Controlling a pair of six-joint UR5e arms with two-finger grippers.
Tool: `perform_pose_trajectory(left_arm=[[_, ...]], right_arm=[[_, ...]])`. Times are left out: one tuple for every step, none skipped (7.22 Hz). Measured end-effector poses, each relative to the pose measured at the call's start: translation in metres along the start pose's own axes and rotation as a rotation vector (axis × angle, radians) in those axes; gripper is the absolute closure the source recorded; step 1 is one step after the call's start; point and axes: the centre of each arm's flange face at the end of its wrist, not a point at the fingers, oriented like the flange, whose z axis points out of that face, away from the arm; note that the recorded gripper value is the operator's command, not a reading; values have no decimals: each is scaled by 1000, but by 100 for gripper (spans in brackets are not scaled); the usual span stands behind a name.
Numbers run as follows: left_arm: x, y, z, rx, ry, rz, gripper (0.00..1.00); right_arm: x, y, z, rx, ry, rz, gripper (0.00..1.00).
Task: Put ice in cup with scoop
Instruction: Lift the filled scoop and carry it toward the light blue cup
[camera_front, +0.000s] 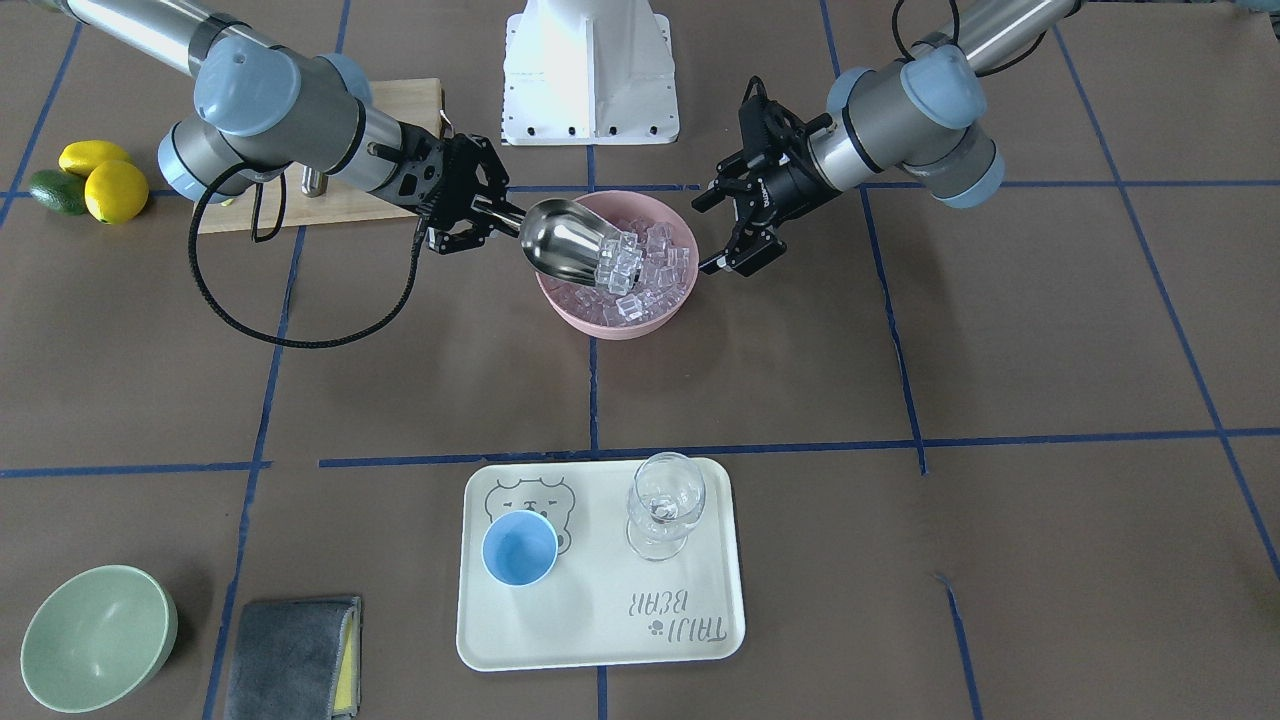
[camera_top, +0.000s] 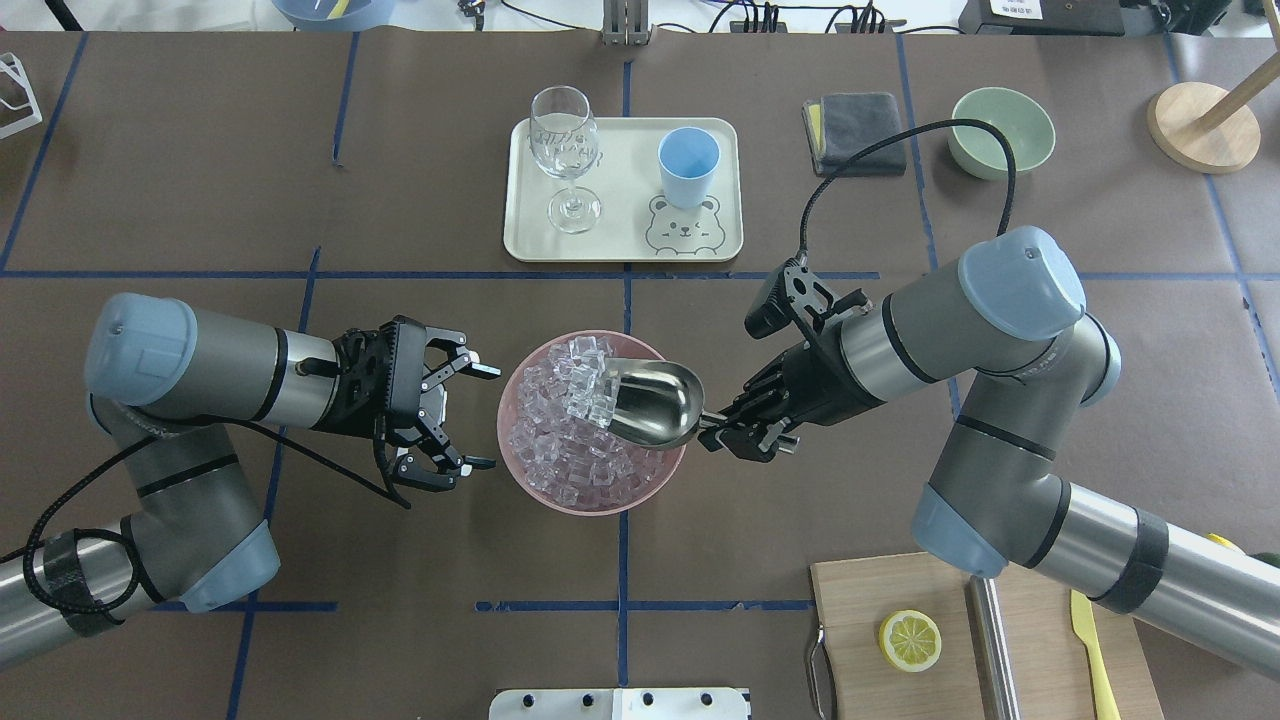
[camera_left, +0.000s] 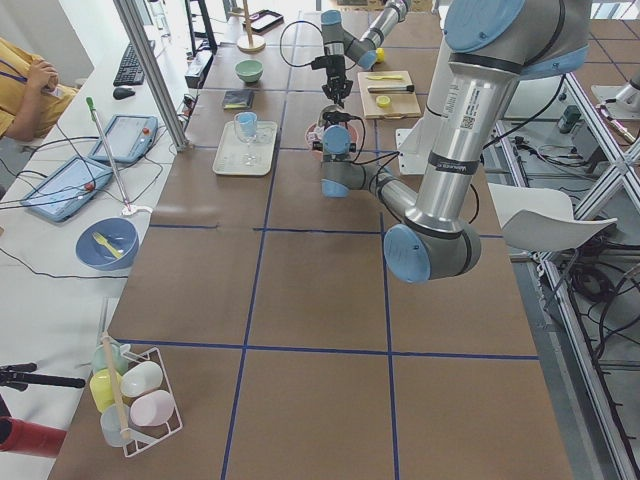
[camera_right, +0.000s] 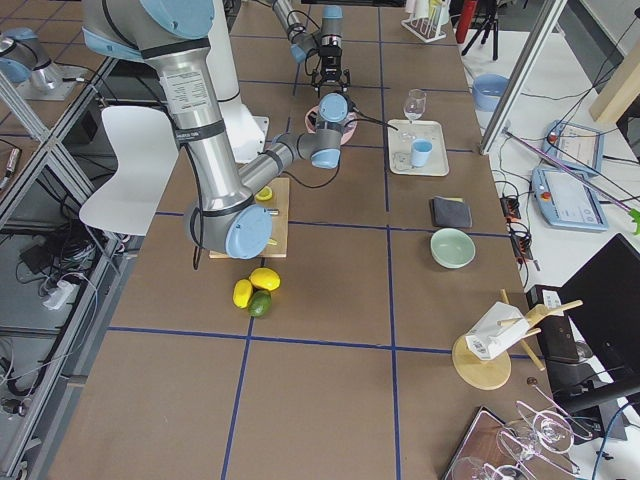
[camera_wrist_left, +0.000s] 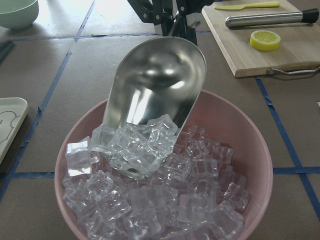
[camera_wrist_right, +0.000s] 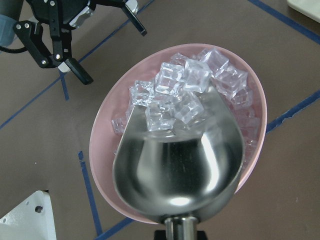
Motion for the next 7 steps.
perform_pose_trajectory(left_arm=[[-2, 1, -3, -1, 7, -1, 0], [-7, 3, -8, -4, 11, -3, 0], [-11, 6, -12, -8, 11, -5, 0], [-14, 8, -15, -12, 7, -8, 0], [-17, 11, -16, -16, 2, -11, 0], [-21, 13, -18, -32, -3, -21, 0], [-26, 16, -17, -67, -7, -42, 0]], right_arm=[[-1, -2, -4, 24, -11, 16, 100], [-1, -6, -10, 48, -14, 33, 100], [1, -10, -16, 70, -6, 45, 100], [4, -14, -21, 91, 10, 55, 100], [9, -18, -27, 111, 31, 61, 100], [14, -22, -32, 134, 58, 69, 100], [20, -26, -37, 162, 94, 80, 100]])
